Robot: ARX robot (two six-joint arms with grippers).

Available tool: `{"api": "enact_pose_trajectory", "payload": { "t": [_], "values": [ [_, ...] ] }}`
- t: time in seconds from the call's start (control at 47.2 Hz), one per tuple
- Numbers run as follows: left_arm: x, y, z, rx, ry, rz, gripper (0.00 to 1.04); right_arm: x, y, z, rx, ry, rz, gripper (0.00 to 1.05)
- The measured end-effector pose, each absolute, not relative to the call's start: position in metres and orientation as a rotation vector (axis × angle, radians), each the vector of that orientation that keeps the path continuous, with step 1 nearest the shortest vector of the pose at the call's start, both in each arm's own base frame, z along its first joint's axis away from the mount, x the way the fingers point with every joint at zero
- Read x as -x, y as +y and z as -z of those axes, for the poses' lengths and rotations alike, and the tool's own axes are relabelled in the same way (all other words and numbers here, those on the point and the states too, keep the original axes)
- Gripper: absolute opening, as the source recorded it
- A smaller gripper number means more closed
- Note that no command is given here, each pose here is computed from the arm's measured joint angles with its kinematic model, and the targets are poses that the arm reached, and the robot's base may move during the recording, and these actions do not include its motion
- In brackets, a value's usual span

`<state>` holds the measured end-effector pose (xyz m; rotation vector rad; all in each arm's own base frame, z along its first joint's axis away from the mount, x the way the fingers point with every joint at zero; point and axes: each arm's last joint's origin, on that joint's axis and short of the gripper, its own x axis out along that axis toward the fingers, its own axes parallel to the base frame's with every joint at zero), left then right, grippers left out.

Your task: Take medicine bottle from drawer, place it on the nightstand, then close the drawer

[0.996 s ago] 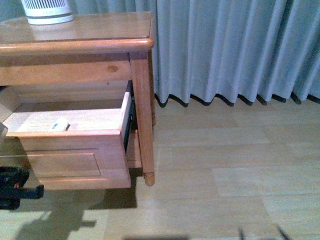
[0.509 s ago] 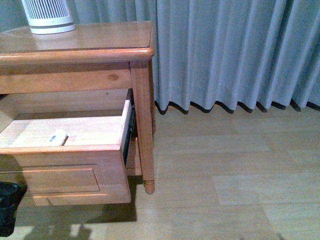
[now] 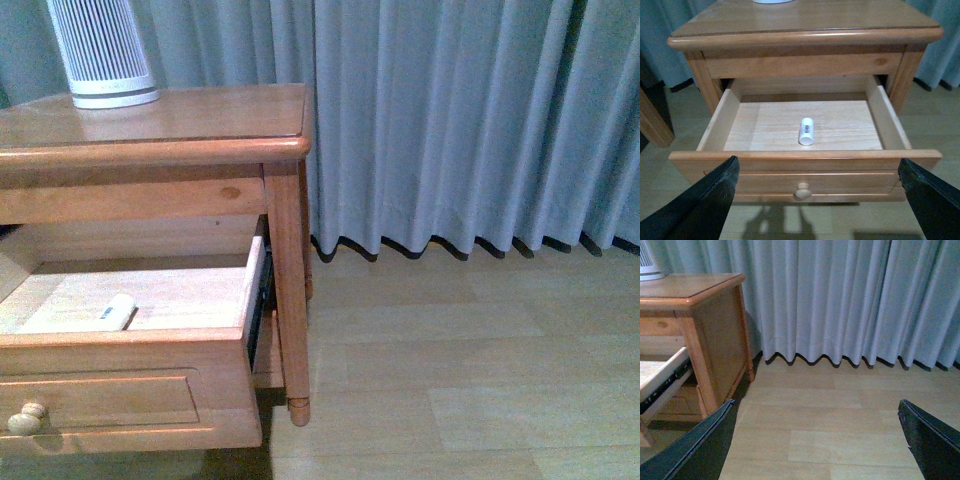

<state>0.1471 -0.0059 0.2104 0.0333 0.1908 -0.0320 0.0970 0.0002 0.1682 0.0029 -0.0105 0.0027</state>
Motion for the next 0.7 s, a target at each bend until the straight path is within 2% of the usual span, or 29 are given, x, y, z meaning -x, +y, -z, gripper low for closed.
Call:
{"api": "enact_pose_trajectory", "payload": {
  "t": [0.127, 0.233, 0.382, 0.7],
  "values": [
    [-0.12, -0.012, -0.211, -0.004, 0.188, 0.045, 0.98, -0.097, 0.0, -0.168, -0.003, -0.01, -0.002, 0.98],
    [-0.113, -0.014, -0.212, 0.008, 0.156, 0.062, 0.98, -0.097, 0.0, -0.168, -0.003, -0.01, -0.003, 0.98],
    [-0.11, -0.012, -0.204, 0.013, 0.009, 0.013, 0.76, -0.097, 0.0, -0.168, -0.003, -0.01, -0.002, 0.98],
    [-0.098, 0.0, -0.189, 0.009, -0.006, 0.002, 0.19, -0.097, 0.0, -0.168, -0.003, -0.01, -0.003, 0.98]
  ]
}}
